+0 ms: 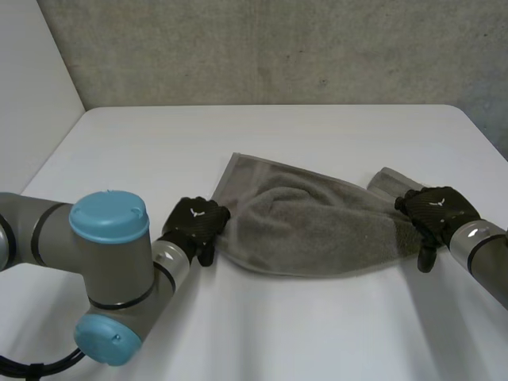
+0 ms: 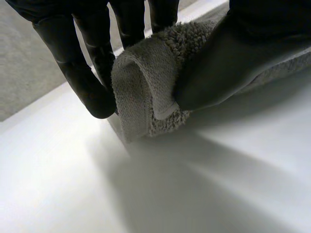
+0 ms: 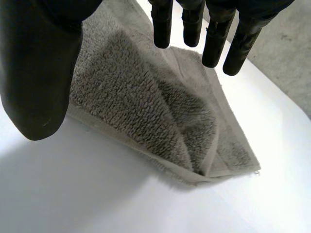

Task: Fold the towel.

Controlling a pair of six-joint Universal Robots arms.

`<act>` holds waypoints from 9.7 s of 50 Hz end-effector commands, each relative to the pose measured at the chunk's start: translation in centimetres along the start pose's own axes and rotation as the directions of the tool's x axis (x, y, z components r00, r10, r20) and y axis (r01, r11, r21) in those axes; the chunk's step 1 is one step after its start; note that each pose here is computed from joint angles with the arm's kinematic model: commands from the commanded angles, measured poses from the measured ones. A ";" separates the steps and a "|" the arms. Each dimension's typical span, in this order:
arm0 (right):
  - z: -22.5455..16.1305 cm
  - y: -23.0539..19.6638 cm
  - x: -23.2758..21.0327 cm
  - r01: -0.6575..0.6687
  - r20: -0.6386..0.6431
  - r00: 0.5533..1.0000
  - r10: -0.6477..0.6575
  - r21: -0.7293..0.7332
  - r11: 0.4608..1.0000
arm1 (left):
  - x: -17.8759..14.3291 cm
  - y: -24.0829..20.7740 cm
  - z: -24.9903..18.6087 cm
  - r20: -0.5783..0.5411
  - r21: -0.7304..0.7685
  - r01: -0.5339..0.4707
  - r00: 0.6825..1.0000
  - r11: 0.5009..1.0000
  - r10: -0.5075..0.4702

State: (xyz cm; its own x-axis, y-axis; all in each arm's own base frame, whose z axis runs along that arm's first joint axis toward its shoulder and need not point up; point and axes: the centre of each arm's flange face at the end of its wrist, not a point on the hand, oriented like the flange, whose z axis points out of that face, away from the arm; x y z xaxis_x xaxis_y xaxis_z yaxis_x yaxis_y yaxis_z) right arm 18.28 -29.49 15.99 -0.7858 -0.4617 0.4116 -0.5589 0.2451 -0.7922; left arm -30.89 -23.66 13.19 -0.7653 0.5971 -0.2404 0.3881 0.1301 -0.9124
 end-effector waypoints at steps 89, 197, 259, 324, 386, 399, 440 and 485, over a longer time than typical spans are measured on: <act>6.1 -12.9 -1.6 0.051 -0.008 0.999 -0.050 0.186 0.981 | -13.0 -7.5 -2.2 0.265 0.186 0.281 0.908 0.942 -0.323; 2.4 1.9 -2.2 -0.006 0.142 0.990 0.000 0.041 0.999 | -12.3 -6.0 -2.2 0.262 0.143 0.292 0.910 0.946 -0.320; 2.1 -23.0 3.2 0.266 -0.304 0.945 -0.117 0.514 0.815 | -18.3 -18.9 3.7 0.258 0.397 0.151 0.928 0.905 -0.268; -6.5 -9.5 2.3 0.130 0.140 0.979 -0.147 0.123 0.984 | -17.0 -3.8 -5.5 0.191 0.124 0.241 0.946 0.963 -0.262; 9.1 -9.5 0.1 0.052 -0.037 0.998 -0.046 0.197 0.979 | -17.7 -2.7 6.5 0.378 0.136 0.252 0.881 0.958 -0.286; 3.9 -4.8 -1.7 0.071 0.048 0.996 -0.071 0.005 0.997 | -15.5 -3.4 2.8 0.233 0.204 0.219 0.936 0.954 -0.265; 7.9 -7.5 8.1 0.396 -0.464 0.806 -0.369 -0.041 0.917 | -14.0 -2.4 1.9 0.210 0.181 0.237 0.939 0.954 -0.273; 1.2 -9.3 -11.5 -0.004 0.311 0.946 -0.094 0.301 0.954 | -13.5 -2.1 1.7 0.202 0.168 0.238 0.941 0.957 -0.270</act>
State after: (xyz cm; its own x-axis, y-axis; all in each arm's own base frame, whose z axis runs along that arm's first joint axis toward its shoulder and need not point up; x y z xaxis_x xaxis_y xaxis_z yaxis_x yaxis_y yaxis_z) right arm 36.12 -26.80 19.41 -0.5677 -0.7276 0.3851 -0.3771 -0.1860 -0.9073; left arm -22.15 -33.43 17.77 -0.9301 0.3643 -0.0458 0.1017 0.1356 -0.9855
